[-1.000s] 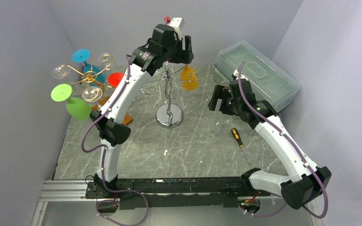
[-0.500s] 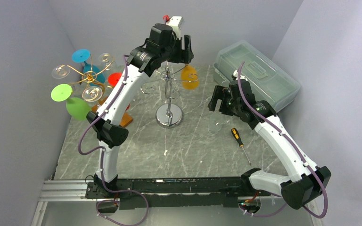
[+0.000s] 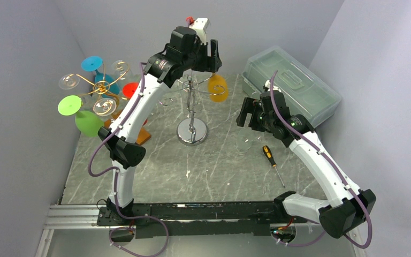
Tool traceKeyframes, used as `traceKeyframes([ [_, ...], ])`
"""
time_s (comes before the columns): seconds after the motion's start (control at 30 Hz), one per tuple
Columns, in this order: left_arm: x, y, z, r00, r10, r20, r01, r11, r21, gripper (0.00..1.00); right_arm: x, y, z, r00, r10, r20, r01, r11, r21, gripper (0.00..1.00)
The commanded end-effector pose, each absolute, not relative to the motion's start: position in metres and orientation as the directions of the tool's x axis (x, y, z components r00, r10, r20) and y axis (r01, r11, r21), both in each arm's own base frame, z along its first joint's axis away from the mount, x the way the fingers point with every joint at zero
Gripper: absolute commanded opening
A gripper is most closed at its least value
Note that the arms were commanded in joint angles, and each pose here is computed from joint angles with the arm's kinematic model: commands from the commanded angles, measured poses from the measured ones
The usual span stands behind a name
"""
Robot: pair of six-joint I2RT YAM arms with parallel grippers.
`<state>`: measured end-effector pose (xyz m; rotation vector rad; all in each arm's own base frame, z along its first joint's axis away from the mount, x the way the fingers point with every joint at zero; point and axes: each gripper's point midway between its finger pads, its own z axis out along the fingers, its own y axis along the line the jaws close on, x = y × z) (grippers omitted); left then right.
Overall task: Take the wine glass off the wine glass rack
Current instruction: Pick up the wine glass from the wine rack.
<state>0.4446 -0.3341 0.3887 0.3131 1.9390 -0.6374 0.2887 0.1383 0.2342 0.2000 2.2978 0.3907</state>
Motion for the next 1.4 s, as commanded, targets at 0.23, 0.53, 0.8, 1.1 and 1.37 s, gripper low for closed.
traceKeyframes([
  [0.23,0.427,-0.344,0.424,-0.371,-0.079,-0.925,0.556,0.779,-0.290,0.59,0.289,0.139,0.250,-0.645,0.293,-0.706,0.008,0.926,0.376,0.95],
  [0.53,0.419,-0.334,0.429,-0.368,-0.083,-0.926,0.531,0.799,-0.283,0.58,0.287,0.139,0.250,-0.646,0.297,-0.704,0.007,0.924,0.383,0.95],
  [0.8,0.411,-0.326,0.432,-0.369,-0.083,-0.926,0.521,0.806,-0.281,0.57,0.287,0.142,0.249,-0.648,0.305,-0.698,0.002,0.917,0.399,0.94],
  [1.1,0.417,-0.309,0.424,-0.373,-0.073,-0.925,0.437,0.866,-0.245,0.56,0.288,0.144,0.247,-0.650,0.304,-0.696,-0.002,0.916,0.402,0.94],
  [1.37,0.423,-0.301,0.418,-0.371,-0.067,-0.926,0.390,0.894,-0.221,0.55,0.290,0.145,0.246,-0.653,0.298,-0.696,-0.005,0.917,0.398,0.94],
])
